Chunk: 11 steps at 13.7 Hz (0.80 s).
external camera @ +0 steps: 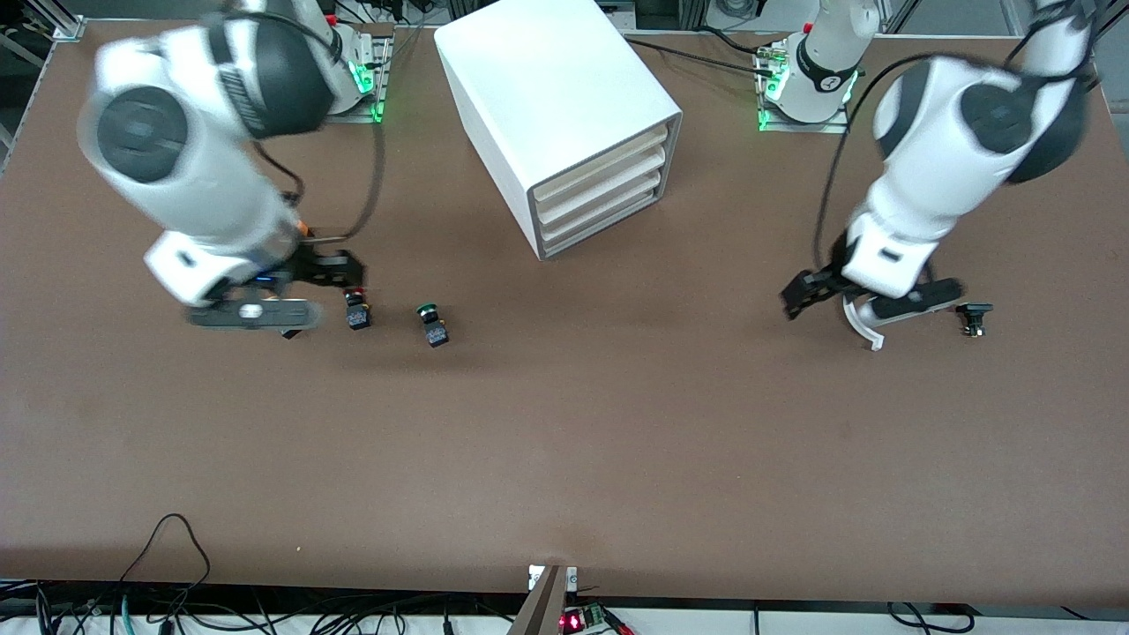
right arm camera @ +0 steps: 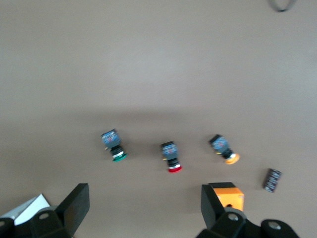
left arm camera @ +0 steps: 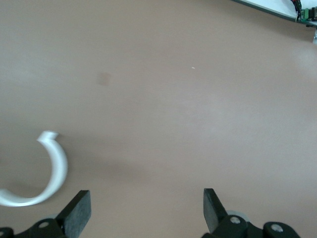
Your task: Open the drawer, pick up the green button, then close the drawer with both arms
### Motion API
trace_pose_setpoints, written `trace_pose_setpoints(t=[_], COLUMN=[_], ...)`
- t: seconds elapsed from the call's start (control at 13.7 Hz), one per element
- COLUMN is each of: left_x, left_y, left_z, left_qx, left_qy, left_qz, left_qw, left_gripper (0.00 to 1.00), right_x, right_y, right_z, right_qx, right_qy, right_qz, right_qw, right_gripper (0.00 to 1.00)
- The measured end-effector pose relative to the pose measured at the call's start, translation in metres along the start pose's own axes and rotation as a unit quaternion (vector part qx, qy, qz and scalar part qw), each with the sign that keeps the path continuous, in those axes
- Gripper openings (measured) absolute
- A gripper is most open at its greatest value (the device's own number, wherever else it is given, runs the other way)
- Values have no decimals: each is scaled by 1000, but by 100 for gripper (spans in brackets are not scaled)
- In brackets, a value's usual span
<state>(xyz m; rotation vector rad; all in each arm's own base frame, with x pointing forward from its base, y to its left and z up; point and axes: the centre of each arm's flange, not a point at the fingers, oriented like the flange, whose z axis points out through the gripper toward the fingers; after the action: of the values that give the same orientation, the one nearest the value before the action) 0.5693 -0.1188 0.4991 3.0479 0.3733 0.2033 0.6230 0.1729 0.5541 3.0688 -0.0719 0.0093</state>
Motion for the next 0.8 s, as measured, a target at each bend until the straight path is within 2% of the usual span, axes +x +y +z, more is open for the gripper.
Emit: trace_pose_setpoints(t=[0.22,0.37,0.58,0.8], left_x=[5,1,-6,-8], left_y=[-59,-97,-109,-96], left_z=[-89,-125,-132,-126], left_qx=[19,24,26,27], left_qy=[-6,-11,-25,-31], left_qz=[64,78,83,96], left_qw=[998,997,996,995], left_gripper=[100,100,100,100], right_x=[3,-5,-20,-25], right_y=[94,112,124,182], right_z=[-38,-57,-73,-64], right_qx=[12,16,11,5], right_qy=[15,28,21,3], right_qz=[42,51,54,38], right_qw=[999,998,998,999], right_gripper=[100,100,100,100])
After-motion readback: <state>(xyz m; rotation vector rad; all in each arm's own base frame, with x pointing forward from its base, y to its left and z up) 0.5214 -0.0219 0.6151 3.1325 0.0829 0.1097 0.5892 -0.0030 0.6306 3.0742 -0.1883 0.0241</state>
